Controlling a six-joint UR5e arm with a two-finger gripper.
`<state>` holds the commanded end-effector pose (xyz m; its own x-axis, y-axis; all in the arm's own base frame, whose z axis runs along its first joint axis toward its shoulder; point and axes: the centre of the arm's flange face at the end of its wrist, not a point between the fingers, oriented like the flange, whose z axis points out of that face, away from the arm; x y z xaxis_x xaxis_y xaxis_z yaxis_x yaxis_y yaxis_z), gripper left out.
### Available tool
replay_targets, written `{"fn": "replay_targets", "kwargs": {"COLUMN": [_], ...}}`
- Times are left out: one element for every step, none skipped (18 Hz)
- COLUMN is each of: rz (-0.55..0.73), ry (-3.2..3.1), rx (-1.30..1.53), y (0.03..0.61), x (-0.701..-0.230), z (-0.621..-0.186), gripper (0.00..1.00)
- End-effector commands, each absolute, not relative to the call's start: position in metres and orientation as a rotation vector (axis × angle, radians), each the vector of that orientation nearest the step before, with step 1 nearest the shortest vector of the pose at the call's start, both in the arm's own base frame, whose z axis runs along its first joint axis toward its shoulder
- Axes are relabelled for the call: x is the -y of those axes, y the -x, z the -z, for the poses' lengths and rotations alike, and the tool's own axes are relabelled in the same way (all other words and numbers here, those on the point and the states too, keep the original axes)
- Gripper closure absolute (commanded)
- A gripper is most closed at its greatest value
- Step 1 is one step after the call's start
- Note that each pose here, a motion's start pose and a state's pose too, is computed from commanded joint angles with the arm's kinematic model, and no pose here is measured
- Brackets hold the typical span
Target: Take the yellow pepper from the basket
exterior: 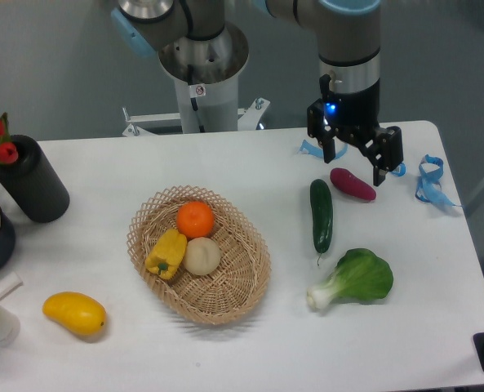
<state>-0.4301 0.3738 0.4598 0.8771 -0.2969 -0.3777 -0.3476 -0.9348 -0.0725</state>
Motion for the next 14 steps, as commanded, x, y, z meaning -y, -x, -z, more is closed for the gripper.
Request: {"fn": "replay_targets", "kwargs": {"rz": [-0.548, -0.547, -0.543, -0.540, -0.539, -0.537, -0.533, -0.523, -0.513, -0.502, -0.484, -0.463, -0.450, -0.439], "ry": [2.911, 2.909, 2.904, 2.900, 2.898, 2.899, 2.901, 2.903, 2.899, 2.895, 2.890, 2.884, 2.864, 2.841], "rx": [-0.502, -0.502, -0.501, -0.499, -0.497, -0.497, -0.498, -0.498, -0.502, -0.501, -0.473, -0.433, -0.398, -0.371], "y": [0.430, 0.430, 0.429, 0.429, 0.429, 0.428, 0.429, 0.428, 0.428, 0.428, 0.427, 0.425, 0.424, 0.422], "x": [-0.374, -0.374, -0.374, -0.375, -0.376, -0.375, -0.376, -0.376, -0.377, -0.378, -0.379, -0.379, -0.381, -0.382], "z": [-0.458, -0.458, -0.458, -0.458, -0.458, -0.457, -0.456, -0.453, -0.450, -0.447, -0.444, -0.440, -0.438, -0.434], "gripper": [0.00, 0.00, 0.00, 0.00, 0.00, 0.00, 0.00, 0.00, 0.00, 0.00, 0.00, 0.00, 0.00, 0.00]}}
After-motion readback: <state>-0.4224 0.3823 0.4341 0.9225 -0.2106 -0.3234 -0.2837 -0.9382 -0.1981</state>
